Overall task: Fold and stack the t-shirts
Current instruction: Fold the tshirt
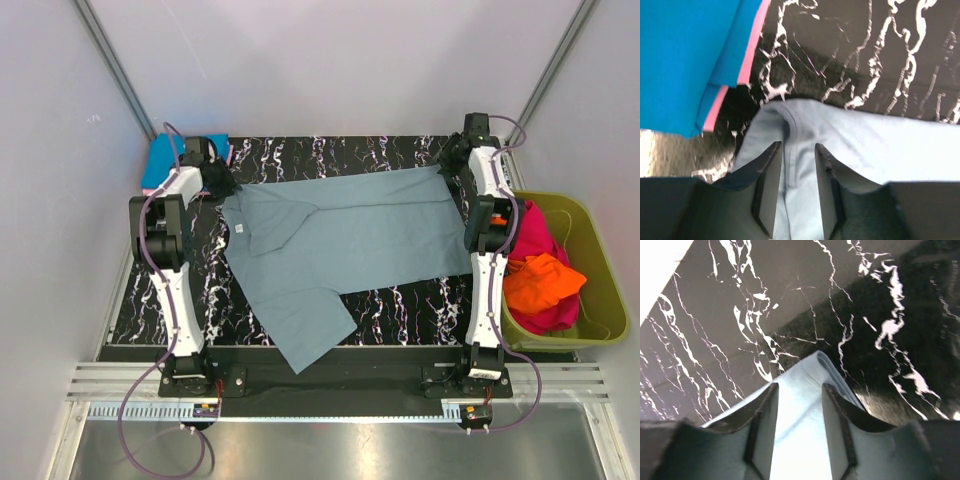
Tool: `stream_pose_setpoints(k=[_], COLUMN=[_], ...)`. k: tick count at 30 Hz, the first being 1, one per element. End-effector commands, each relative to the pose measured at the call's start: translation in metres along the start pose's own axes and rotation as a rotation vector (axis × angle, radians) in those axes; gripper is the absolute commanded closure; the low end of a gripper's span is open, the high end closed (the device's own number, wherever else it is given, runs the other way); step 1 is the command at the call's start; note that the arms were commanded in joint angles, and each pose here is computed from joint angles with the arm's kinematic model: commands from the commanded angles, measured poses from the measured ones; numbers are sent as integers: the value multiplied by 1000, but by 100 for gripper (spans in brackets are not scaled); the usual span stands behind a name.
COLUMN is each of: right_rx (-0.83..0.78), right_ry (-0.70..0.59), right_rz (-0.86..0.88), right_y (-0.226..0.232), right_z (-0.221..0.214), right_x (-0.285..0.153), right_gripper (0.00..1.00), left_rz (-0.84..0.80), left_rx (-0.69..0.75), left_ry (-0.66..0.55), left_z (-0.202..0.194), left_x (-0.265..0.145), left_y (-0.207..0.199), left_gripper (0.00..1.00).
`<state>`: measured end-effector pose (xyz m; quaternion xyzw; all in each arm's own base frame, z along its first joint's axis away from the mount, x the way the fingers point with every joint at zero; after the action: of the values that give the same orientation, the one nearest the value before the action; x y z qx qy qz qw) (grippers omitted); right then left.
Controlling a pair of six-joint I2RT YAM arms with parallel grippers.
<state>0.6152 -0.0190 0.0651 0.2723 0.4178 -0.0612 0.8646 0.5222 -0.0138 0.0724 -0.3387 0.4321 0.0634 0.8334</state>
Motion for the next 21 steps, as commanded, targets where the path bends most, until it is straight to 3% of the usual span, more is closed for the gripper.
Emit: stream_pose_setpoints(k=[1,9,15,18,21], right_rx=[-41,-53,-174,-321,-364], right_ry=[-27,-12,115,178,293], right_rz=[-55,-84,23,80,196], right_y=[1,28,76,116,135], right_z=[16,23,-35,-88,-161], right_x=[-29,-118,-166,-186,-189], right_gripper=[50,32,26,25,25], left_rz=[-106,-138,-71,-76,-67], left_rx=[36,169,278,291,330], left_ry=[-79,-94,40,69,91], left_z=[25,-39,-138,-175,-195], left_x=[-57,-148,-162,-173,-171], left_y=[-40,-61,-42,-40,-44], left_gripper=[61,53,53,53,52])
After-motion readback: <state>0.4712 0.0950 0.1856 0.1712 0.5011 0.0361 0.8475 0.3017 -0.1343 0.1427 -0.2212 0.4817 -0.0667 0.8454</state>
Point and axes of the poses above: each gripper's point midway between its finger pads, its own x axis out along the fingers, its own y axis along the line the jaws close on, z = x × y, the point moved 4 cm from there along -x, back along the fingers, and after that the axes turned 8 degrees about -x, right-handed, at the moved point
